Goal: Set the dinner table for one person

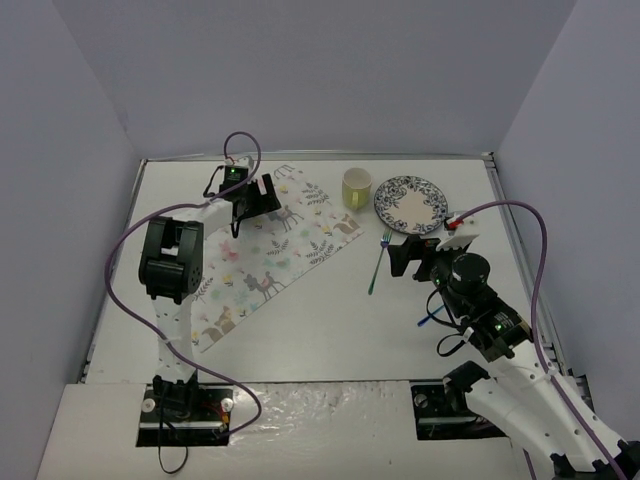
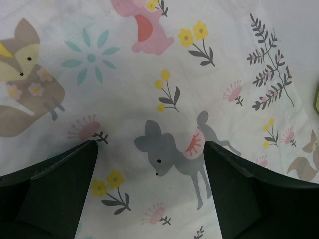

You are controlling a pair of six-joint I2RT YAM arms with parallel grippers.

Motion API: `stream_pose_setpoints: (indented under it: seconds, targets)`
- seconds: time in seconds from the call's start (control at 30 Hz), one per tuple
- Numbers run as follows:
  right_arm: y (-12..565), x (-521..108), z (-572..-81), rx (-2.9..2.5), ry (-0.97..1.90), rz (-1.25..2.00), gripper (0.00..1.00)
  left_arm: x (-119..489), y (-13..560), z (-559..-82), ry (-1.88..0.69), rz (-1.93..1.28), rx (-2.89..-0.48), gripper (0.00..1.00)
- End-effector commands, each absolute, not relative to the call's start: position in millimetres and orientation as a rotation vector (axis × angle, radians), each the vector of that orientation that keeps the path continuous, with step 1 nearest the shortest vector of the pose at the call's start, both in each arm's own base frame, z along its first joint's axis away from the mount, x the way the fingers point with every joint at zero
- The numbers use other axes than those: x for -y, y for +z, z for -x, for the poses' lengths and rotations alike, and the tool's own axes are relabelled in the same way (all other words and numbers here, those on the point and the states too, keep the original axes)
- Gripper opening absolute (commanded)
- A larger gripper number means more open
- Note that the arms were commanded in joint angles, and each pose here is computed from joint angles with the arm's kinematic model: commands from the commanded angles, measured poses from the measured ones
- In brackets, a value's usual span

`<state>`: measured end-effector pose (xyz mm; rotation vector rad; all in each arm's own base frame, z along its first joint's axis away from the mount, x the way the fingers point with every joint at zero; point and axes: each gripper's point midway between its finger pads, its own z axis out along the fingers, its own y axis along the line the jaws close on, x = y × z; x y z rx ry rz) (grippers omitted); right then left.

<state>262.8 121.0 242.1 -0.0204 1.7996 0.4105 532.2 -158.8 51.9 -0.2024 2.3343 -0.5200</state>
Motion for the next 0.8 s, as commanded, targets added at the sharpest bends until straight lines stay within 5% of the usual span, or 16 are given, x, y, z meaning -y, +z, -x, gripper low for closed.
stream_pose_setpoints:
  seconds: [0.0,0.23,0.43,0.77]
  targets:
    - [254.3,-118.8,-272.3,-1.751,0.405,-0.025,1.0,163.3,69.6,-547.4,-0.534,0.167,-2.281,0.85]
    - [254.8,-122.6,-275.1,-1.761,0.412,-0.019,1.0,162.0,102.7,-551.6,-0.527,0.149,-2.249,0.85]
    - [251.3,-116.4,-287.9,-1.779,0.373,-0.122,1.0,154.9,206.1,-541.0,-0.51,0.111,-2.107,0.91]
    - [237.6,-120.3,-321.9,-1.816,0.413,-0.195,1.0,72.2,316.8,-430.4,-0.13,0.105,-2.052,0.97]
